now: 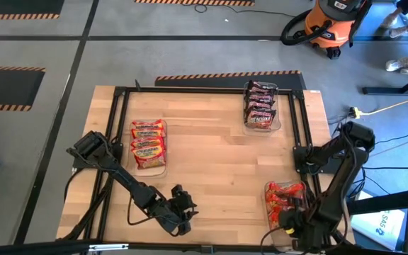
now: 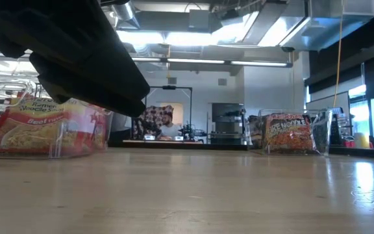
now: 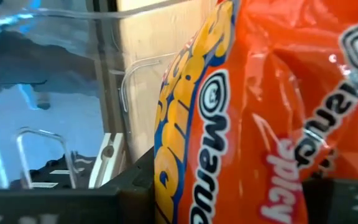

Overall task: Sort Maruchan noodles
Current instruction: Put the orange noodle pack into the bottom transparent bin

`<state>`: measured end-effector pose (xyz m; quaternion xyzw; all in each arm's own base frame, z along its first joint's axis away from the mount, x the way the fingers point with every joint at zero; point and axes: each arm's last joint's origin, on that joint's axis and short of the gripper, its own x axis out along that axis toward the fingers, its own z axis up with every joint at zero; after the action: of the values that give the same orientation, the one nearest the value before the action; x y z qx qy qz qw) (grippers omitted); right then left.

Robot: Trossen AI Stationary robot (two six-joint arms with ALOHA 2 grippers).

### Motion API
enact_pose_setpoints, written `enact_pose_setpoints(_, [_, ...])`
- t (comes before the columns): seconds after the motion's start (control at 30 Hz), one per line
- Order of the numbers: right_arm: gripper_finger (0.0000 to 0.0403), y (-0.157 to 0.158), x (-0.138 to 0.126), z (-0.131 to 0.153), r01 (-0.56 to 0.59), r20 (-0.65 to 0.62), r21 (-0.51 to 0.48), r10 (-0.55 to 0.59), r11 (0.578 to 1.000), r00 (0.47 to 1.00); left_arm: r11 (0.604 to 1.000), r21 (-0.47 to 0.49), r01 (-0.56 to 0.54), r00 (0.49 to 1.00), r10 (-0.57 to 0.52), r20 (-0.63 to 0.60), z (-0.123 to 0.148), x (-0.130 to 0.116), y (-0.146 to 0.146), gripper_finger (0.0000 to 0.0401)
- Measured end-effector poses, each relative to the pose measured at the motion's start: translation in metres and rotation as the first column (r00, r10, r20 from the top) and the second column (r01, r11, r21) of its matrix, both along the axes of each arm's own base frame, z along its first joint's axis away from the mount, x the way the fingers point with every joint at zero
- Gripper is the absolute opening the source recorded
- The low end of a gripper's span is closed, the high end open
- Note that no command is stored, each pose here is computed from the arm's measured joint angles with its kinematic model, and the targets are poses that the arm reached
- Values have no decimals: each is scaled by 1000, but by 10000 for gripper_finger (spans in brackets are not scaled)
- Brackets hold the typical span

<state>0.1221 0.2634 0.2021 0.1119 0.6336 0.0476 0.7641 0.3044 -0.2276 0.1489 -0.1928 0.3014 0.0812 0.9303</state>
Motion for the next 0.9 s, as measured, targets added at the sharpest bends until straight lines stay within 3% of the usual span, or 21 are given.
enact_pose_setpoints(0.33, [132,3,2,-8,23,-11,-20,-23,1000,1000,1000,0,0,1000,0,0,0,0,0,121])
enact_pose_setpoints(0.67, [220,2,1,-8,18,-37,-22,-19,1000,999,1000,-8,-1,1000,1,8,1,1,0,121])
enact_pose_setpoints(0.9, [228,1,-1,-8,10,-81,-16,-11,1000,997,999,-47,0,999,2,55,5,4,-3,121])
